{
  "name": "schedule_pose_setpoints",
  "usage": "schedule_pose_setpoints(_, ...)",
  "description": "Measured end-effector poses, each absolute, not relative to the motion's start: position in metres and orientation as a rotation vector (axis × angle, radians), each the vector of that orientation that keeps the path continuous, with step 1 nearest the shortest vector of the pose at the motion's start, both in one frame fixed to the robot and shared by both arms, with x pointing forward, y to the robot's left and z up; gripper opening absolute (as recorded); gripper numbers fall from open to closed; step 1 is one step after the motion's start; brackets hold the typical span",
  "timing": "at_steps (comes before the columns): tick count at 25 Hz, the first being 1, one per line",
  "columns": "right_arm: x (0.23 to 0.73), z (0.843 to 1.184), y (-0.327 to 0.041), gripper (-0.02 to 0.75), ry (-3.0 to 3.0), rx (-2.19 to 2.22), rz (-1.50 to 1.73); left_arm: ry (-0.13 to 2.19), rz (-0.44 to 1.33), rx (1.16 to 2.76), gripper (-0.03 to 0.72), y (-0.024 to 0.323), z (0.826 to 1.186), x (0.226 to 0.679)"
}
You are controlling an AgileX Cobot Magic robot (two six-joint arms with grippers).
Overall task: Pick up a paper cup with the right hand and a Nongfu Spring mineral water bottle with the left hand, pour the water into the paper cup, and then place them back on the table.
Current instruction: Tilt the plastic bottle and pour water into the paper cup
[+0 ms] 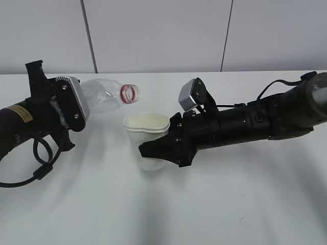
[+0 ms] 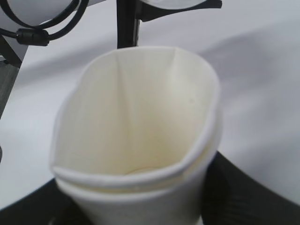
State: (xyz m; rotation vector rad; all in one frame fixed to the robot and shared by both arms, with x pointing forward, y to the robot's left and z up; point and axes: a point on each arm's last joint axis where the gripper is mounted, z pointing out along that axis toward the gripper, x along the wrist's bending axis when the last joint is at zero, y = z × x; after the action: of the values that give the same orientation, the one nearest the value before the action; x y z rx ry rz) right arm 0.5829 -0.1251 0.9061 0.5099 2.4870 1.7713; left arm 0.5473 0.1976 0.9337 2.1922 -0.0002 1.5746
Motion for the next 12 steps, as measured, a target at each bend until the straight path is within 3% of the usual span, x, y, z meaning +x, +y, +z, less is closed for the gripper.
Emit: schedule_pose_setpoints(12,0.5830,0.9059,-0.1252,0.426,2.487,0.511,1.769,-0.131,1.690,2.221,0.367,0.1996,0.9360,0.5486)
